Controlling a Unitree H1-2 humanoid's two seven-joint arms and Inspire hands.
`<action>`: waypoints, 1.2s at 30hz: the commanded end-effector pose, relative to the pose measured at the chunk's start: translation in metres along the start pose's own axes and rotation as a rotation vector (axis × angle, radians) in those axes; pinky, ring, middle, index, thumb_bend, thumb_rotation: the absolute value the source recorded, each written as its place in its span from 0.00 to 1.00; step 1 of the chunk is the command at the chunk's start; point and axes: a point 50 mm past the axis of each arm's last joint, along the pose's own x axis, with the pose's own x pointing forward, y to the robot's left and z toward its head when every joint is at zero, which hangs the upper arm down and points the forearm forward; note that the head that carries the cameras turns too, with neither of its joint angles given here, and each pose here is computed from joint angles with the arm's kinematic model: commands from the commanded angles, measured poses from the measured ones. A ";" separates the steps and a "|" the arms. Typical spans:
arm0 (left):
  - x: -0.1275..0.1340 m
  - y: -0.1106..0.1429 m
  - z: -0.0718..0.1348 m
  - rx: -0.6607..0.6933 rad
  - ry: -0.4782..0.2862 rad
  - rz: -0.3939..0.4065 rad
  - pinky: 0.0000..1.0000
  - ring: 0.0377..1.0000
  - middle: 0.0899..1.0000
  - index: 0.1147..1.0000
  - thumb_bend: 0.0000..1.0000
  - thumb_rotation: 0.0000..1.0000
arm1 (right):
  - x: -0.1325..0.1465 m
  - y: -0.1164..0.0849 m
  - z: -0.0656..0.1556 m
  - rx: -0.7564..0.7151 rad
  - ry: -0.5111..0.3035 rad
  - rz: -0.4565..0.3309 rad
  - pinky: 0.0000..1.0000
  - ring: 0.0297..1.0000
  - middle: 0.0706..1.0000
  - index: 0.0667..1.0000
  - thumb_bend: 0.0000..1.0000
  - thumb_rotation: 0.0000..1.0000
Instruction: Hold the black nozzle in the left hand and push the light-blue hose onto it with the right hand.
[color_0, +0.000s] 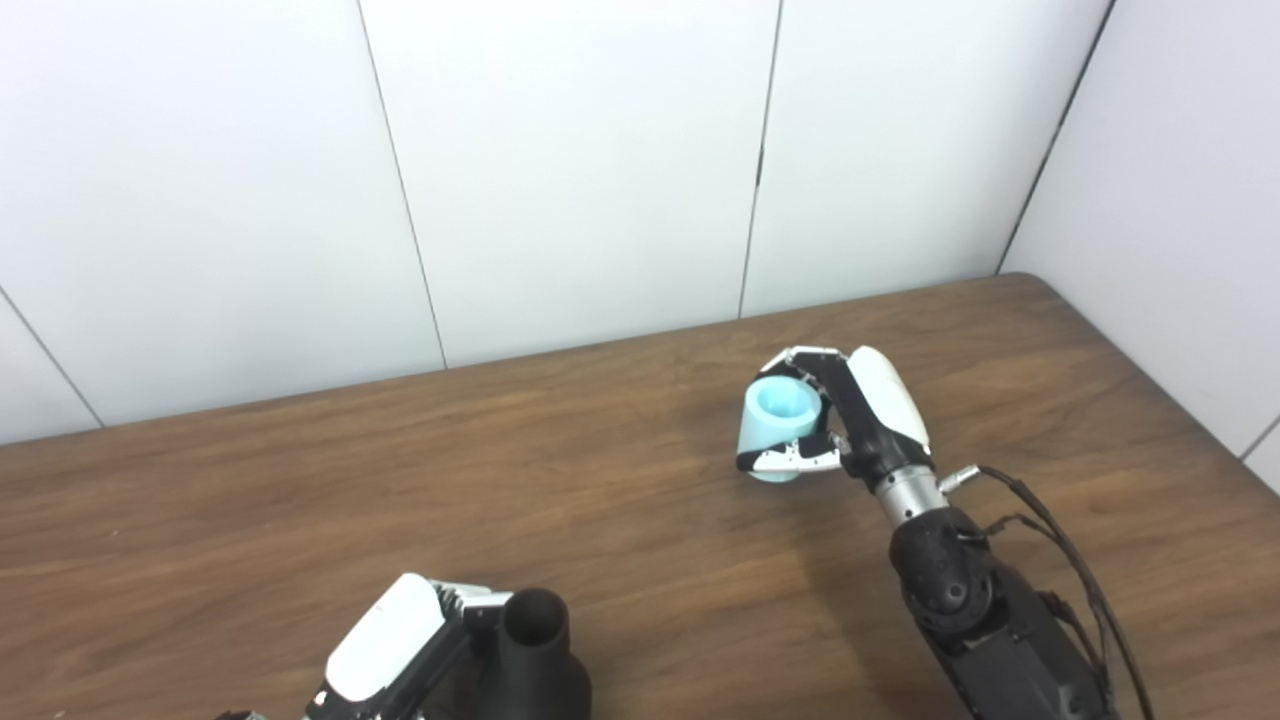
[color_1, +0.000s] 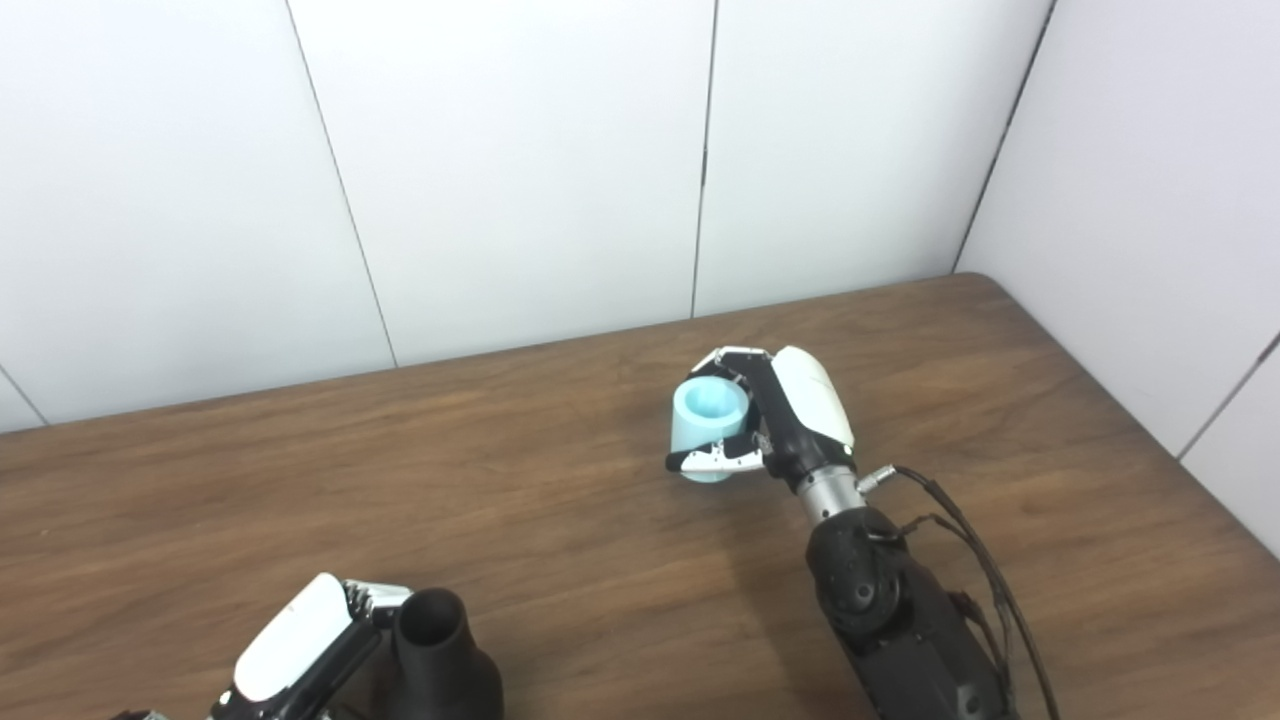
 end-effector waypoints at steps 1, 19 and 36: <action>-0.031 -0.059 0.007 -0.127 0.078 -0.089 0.31 0.38 0.43 0.42 0.52 0.00 | 0.007 -0.019 0.014 -0.024 -0.106 -0.037 0.20 0.34 0.44 0.49 0.51 0.00; -0.011 -0.075 0.011 -0.134 0.071 -0.123 0.30 0.37 0.43 0.43 0.52 0.00 | 0.000 -0.045 0.067 0.050 -0.247 0.019 0.13 0.17 0.42 0.47 0.52 0.00; -0.007 -0.078 0.011 -0.128 0.074 -0.133 0.24 0.30 0.40 0.45 0.52 0.00 | -0.011 -0.048 0.121 0.108 -0.376 0.034 0.12 0.18 0.40 0.49 0.52 0.00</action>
